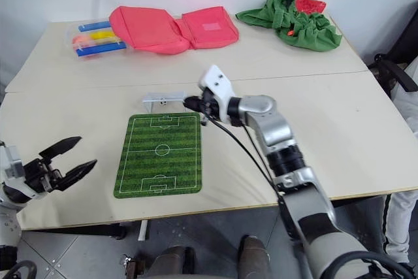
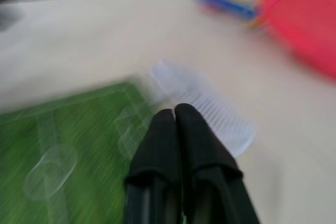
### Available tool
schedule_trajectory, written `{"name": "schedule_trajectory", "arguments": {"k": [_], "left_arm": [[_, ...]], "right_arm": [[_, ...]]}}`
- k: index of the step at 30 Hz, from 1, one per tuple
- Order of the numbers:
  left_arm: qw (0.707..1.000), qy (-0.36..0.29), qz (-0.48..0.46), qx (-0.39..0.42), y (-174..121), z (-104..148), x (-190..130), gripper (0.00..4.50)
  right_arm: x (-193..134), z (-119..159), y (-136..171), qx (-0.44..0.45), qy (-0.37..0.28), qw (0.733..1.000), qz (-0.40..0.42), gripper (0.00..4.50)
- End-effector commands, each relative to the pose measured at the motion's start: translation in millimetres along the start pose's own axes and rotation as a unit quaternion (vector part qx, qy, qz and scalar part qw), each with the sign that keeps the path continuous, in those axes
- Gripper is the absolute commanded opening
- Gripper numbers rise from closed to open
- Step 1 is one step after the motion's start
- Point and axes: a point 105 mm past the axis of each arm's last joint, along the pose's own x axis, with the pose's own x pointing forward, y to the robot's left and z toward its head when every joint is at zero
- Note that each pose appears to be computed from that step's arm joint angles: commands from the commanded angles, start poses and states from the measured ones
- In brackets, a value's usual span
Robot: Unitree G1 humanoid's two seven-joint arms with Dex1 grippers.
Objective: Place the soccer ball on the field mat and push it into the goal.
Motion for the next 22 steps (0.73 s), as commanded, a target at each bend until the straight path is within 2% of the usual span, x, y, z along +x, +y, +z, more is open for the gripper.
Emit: {"name": "schedule_trajectory", "arguments": {"k": [1,4,7,9,10,15,22], "left_arm": [[0.998,-0.019,0.064,0.02,20,18,-7,4.5],[0.993,-0.006,0.116,0.016,34,19,-16,4.5],[0.992,-0.014,0.12,0.016,35,23,-26,4.5],[0.992,-0.015,0.122,0.011,36,24,-30,4.5],[0.992,-0.011,0.123,0.009,37,23,-33,4.5],[0.992,0.003,0.123,0.006,39,24,-47,4.5],[0.991,0.007,0.13,-0.025,39,20,-54,4.5]], "right_arm": [[-26,-4,1,-0.026,-0.012,0.999,0.028,1.64],[-59,-27,-9,-0.011,-0.012,1.0,0.021,2.66],[-90,-54,-17,0.003,0.004,1.0,0.001,3.63],[-101,-61,-20,0.007,0.005,1.0,-0.007,4.3],[-108,-65,-23,0.009,0.005,1.0,-0.013,4.48],[-132,-70,-30,0.005,-0.001,0.999,-0.033,4.48],[-144,-82,-28,0.017,0.013,0.998,-0.051,4.48]]}}
